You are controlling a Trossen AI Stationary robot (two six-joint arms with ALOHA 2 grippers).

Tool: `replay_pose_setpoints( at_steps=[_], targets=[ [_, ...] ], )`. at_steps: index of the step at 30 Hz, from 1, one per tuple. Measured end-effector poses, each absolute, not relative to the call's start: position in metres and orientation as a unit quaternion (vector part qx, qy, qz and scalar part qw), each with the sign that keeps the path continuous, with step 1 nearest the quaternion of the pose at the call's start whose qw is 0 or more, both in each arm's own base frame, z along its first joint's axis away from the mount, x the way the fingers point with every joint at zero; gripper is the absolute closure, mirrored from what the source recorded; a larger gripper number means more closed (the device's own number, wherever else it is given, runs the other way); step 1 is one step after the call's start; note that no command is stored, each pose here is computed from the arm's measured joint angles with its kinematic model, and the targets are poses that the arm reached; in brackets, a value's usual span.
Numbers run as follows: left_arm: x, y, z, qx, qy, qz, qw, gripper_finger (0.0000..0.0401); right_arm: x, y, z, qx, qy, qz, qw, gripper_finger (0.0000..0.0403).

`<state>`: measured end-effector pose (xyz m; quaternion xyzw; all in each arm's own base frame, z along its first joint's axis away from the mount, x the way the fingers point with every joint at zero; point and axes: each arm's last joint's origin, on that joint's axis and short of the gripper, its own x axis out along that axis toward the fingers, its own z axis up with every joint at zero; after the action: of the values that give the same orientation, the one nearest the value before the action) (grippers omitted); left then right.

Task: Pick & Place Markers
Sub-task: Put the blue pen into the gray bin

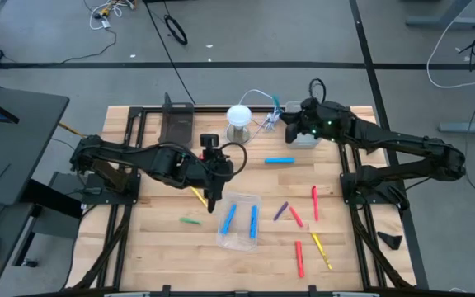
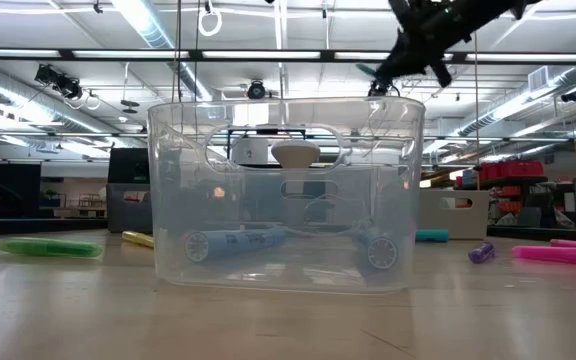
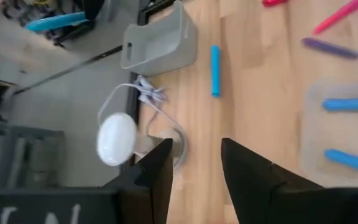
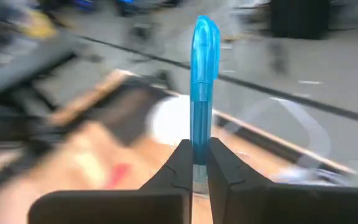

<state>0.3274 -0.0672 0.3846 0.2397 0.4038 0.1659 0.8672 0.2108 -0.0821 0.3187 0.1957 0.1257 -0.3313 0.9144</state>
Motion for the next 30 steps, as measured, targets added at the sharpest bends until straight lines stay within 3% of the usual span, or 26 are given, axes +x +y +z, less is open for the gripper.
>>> replay_pose_setpoints(
  at_steps=[5, 11, 21, 30],
  targets=[
    [0.323, -0.067, 0.382, 0.209, 0.419, 0.169, 0.867, 0.0259, 0.202, -0.083, 0.308, 0.161, 0.164, -0.447, 0.864, 0.0388],
    [0.320, -0.066, 0.381, 0.200, 0.430, 0.174, 0.863, 0.0259, 0.195, -0.083, 0.302, 0.157, 0.182, -0.508, 0.827, 0.0388],
    [0.320, -0.067, 0.380, 0.182, 0.435, 0.157, 0.868, 0.0259, 0.189, -0.111, 0.310, 0.190, 0.214, -0.550, 0.784, 0.0389],
    [0.320, -0.067, 0.380, 0.181, 0.435, 0.157, 0.868, 0.0259, 0.212, -0.156, 0.330, 0.251, 0.317, -0.540, 0.739, 0.0389]
  ],
)
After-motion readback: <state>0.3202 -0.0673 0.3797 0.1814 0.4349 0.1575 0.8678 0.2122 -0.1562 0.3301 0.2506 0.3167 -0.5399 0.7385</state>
